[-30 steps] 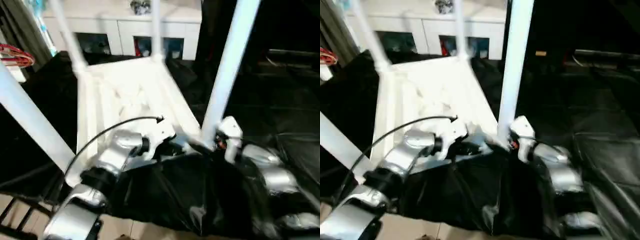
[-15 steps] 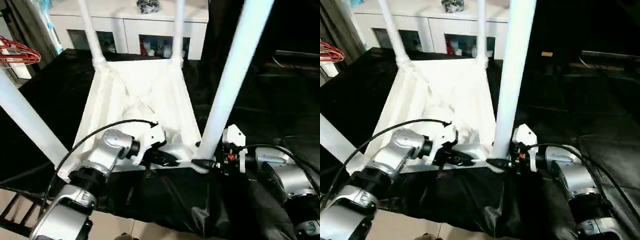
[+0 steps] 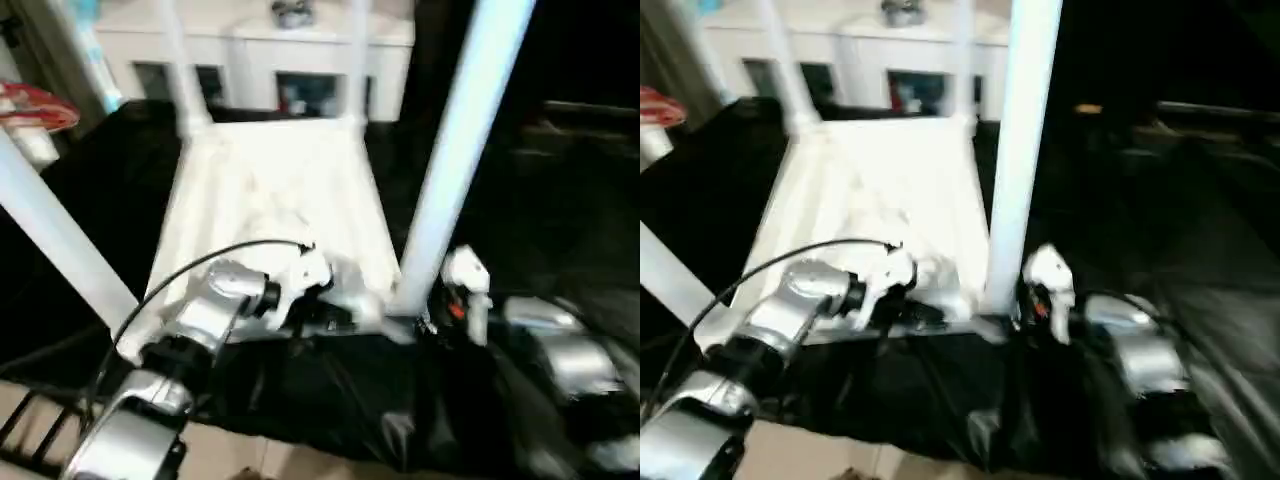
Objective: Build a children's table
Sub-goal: Rotate leg to tighten
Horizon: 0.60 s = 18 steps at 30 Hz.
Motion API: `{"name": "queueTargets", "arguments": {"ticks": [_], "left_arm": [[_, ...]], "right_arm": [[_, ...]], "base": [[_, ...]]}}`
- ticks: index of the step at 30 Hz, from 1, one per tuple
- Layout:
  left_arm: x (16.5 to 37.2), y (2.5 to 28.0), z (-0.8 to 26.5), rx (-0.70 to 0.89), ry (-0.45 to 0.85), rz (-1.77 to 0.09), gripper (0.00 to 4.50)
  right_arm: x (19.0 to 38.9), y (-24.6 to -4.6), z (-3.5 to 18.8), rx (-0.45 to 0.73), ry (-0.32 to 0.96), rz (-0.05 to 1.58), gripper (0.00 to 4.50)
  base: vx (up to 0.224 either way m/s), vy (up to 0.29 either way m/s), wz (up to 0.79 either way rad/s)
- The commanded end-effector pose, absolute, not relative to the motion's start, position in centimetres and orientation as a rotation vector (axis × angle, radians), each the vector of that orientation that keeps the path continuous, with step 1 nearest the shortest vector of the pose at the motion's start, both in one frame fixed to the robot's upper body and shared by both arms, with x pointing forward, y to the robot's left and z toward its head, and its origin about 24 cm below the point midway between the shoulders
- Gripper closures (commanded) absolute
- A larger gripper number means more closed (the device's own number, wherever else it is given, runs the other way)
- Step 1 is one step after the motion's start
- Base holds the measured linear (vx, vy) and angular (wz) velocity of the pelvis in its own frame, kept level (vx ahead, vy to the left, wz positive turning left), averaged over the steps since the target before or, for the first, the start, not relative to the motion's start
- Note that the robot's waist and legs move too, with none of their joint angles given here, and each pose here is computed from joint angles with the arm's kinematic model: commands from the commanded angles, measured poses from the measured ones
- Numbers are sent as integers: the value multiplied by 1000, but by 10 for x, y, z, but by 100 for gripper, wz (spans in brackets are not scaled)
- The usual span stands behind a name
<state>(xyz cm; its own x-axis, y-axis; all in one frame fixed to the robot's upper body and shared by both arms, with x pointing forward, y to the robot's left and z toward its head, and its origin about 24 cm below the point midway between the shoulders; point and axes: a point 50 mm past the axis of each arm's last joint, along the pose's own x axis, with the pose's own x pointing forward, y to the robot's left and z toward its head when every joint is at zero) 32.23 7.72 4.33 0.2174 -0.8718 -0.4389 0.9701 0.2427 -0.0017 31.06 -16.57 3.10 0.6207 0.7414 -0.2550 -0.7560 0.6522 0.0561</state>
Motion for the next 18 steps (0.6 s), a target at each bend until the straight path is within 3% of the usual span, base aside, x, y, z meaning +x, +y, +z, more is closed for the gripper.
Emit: {"name": "queueTargets", "arguments": {"ticks": [1, 9, 11, 18], "left_arm": [[329, 49, 61, 238, 263, -1265, 450], [335, 26, 64, 255, 221, -1151, 450], [332, 24, 63, 256, 213, -1185, 450], [328, 32, 61, 263, 192, -1252, 450]], "right_arm": [[316, -155, 15, -33, 322, 719, 184], [326, -122, 11, 13, 308, 594, 184], [326, -119, 14, -3, 270, 628, 114], [324, -135, 24, -23, 228, 704, 65]], "base": [[0, 0, 0], [0, 0, 0], [0, 0, 0], [0, 0, 0]]}}
